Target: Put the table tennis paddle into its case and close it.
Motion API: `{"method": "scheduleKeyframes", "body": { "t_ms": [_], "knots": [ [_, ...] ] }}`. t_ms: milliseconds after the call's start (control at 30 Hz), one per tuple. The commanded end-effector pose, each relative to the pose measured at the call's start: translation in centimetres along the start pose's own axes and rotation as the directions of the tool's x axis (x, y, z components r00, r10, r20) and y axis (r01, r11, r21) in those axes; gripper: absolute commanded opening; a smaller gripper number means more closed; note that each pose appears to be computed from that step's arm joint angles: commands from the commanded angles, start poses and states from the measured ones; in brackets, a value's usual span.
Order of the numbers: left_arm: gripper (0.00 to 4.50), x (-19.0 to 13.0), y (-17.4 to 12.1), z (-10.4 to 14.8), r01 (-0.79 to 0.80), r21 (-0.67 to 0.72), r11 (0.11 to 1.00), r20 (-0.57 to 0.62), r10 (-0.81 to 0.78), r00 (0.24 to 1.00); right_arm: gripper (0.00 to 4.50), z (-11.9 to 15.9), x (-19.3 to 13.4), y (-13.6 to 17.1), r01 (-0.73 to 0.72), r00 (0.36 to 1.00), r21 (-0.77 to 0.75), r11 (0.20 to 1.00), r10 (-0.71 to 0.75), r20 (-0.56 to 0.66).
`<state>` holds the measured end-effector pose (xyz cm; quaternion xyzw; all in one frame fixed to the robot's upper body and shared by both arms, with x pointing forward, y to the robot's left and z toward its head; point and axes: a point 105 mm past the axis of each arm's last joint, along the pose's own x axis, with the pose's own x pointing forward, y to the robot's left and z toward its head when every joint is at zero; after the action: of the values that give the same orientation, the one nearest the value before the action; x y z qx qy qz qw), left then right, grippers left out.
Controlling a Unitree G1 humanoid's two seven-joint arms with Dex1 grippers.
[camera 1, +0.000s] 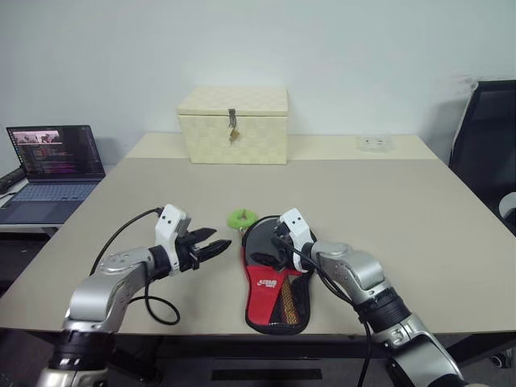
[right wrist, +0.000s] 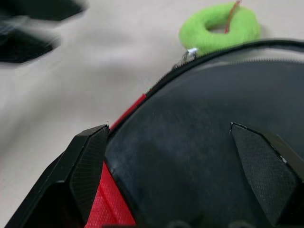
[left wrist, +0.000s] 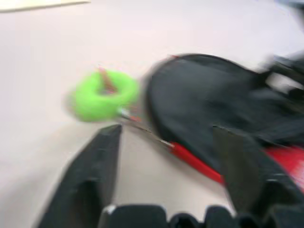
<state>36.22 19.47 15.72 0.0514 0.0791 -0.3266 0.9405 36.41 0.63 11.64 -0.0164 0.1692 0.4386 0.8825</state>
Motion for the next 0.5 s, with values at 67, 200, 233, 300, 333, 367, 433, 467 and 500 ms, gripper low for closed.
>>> {"method": "scheduleKeyframes", "body": {
  "t_ms": [67,200,233,300,333,367,433,467,500],
  "knots": [
    [4.45,2.5,2.6,1.6,-0.082,0.015,0.997,0.024,0.081,0.996,4.50,1.1,-0.6,0.4,0.022,0.998,0.001,1.000,-0.022,0.059],
    [4.45,4.9,3.9,1.4,-0.080,-0.033,0.996,-0.017,0.080,0.997,4.50,0.7,-0.8,0.5,0.037,0.998,0.009,0.999,-0.037,0.052],
    [4.45,5.4,4.1,1.3,-0.078,-0.042,0.996,-0.029,0.077,0.997,4.50,0.7,-0.8,0.5,0.041,0.998,0.011,0.999,-0.042,0.051],
    [4.45,6.4,4.4,0.9,-0.080,-0.071,0.994,-0.060,0.076,0.995,4.50,0.8,-0.9,0.5,0.051,0.997,0.016,0.999,-0.051,0.056],
    [4.45,6.8,4.5,0.6,-0.083,-0.080,0.993,-0.080,0.077,0.994,4.50,0.9,-0.9,0.5,0.055,0.997,0.019,0.998,-0.056,0.058],
    [4.45,7.2,4.5,0.1,-0.090,-0.096,0.991,-0.103,0.080,0.991,4.50,0.9,-0.9,0.5,0.059,0.996,0.021,0.998,-0.061,0.058],
    [4.45,7.9,4.4,-0.5,-0.101,-0.104,0.989,-0.140,0.086,0.986,4.50,0.9,-0.9,0.5,0.066,0.996,0.022,0.998,-0.067,0.057],
    [4.45,8.2,4.3,-0.7,-0.109,-0.101,0.989,-0.154,0.093,0.984,4.50,0.8,-0.9,0.5,0.071,0.996,0.021,0.997,-0.072,0.055],
    [4.45,8.4,4.2,-0.8,-0.114,-0.096,0.989,-0.162,0.098,0.982,4.50,0.8,-0.9,0.5,0.075,0.996,0.021,0.997,-0.076,0.053]
  ]
}}
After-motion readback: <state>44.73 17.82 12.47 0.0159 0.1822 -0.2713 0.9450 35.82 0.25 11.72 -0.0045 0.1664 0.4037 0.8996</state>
